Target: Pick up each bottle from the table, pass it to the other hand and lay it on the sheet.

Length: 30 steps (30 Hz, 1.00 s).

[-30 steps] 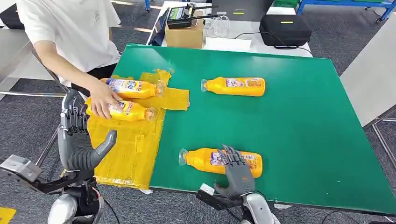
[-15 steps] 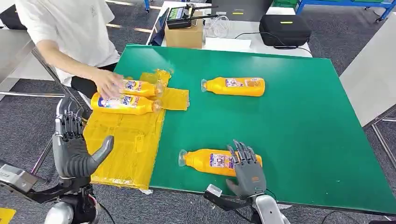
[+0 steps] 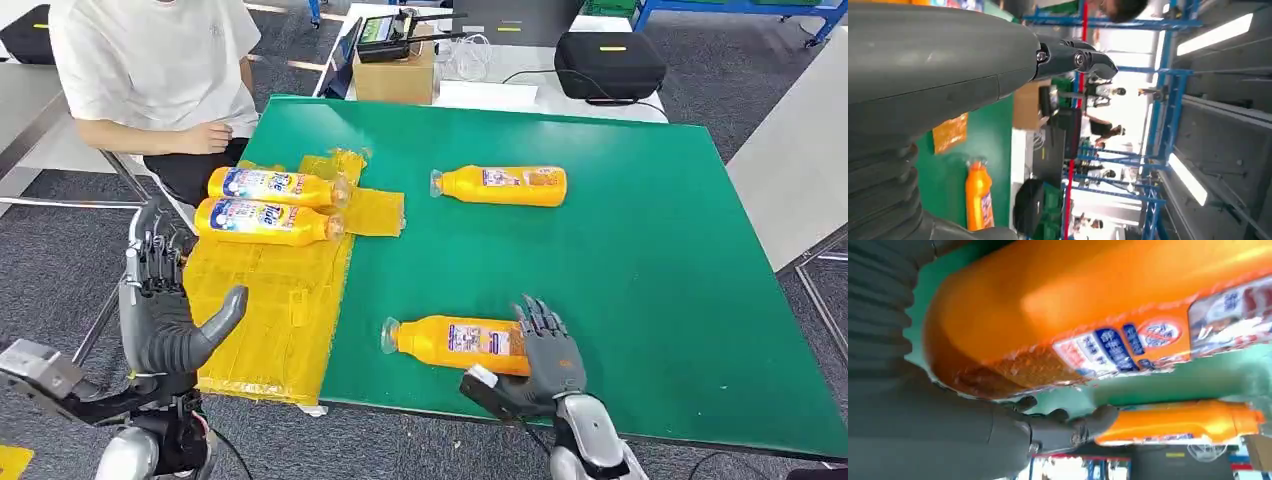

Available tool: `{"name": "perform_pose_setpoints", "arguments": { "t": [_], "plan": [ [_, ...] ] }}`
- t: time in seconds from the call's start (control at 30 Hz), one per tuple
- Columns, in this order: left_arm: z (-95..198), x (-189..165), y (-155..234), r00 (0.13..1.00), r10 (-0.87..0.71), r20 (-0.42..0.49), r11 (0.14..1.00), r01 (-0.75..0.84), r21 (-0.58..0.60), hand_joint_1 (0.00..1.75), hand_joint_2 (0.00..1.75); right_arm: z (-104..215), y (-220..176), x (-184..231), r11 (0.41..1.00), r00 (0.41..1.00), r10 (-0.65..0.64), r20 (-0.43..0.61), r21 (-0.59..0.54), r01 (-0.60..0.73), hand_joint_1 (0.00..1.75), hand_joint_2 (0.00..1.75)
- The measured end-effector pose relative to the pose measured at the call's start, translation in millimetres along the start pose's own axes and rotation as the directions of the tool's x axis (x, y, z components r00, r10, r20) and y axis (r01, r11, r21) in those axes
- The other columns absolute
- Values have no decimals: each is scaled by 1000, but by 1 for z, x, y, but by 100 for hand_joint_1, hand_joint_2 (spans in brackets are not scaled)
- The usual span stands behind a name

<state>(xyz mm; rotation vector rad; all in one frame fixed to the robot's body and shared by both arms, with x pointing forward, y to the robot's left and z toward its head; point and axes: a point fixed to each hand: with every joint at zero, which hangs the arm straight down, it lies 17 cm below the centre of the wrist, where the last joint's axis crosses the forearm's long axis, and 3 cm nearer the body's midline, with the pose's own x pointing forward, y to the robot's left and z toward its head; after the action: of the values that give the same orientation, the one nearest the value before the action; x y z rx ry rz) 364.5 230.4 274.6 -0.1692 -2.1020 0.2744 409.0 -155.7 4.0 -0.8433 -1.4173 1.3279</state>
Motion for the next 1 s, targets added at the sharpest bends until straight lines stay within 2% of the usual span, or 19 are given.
{"name": "perform_pose_setpoints", "arguments": {
  "t": [0.1, 0.27, 0.3, 0.33, 0.43, 0.63, 1.0],
  "plan": [
    [-5, -9, 0, 999, 19, -27, 1000, -19, 3, 0, 175, -16, 6, -2, 999, 1000, -26, -2, 43, 26, 0, 175],
    [-8, -18, -2, 998, 30, -51, 1000, -30, 0, 0, 175, -38, 9, -6, 996, 999, 10, -32, 84, -7, 0, 175],
    [-9, -20, -2, 998, 30, -55, 1000, -30, -2, 0, 175, -43, 9, -7, 996, 999, 7, -35, 93, -4, 150, 175],
    [-10, -23, -3, 997, 31, -64, 999, -32, -3, 0, 175, -46, 12, -6, 994, 999, -2, -34, 113, 6, 171, 175],
    [-13, -31, -10, 994, 58, -92, 998, -61, -22, 0, 175, -56, 17, -2, 985, 999, -44, -16, 167, 46, 175, 175],
    [-19, -41, -19, 989, 82, -120, 995, -88, -43, 0, 175, -68, 28, -6, 960, 999, -29, -29, 277, 36, 175, 175],
    [-16, -55, -26, 982, 83, -167, 993, -95, -67, 0, 175, -66, 39, -13, 939, 989, -116, -95, 313, 141, 175, 175]
  ]
}}
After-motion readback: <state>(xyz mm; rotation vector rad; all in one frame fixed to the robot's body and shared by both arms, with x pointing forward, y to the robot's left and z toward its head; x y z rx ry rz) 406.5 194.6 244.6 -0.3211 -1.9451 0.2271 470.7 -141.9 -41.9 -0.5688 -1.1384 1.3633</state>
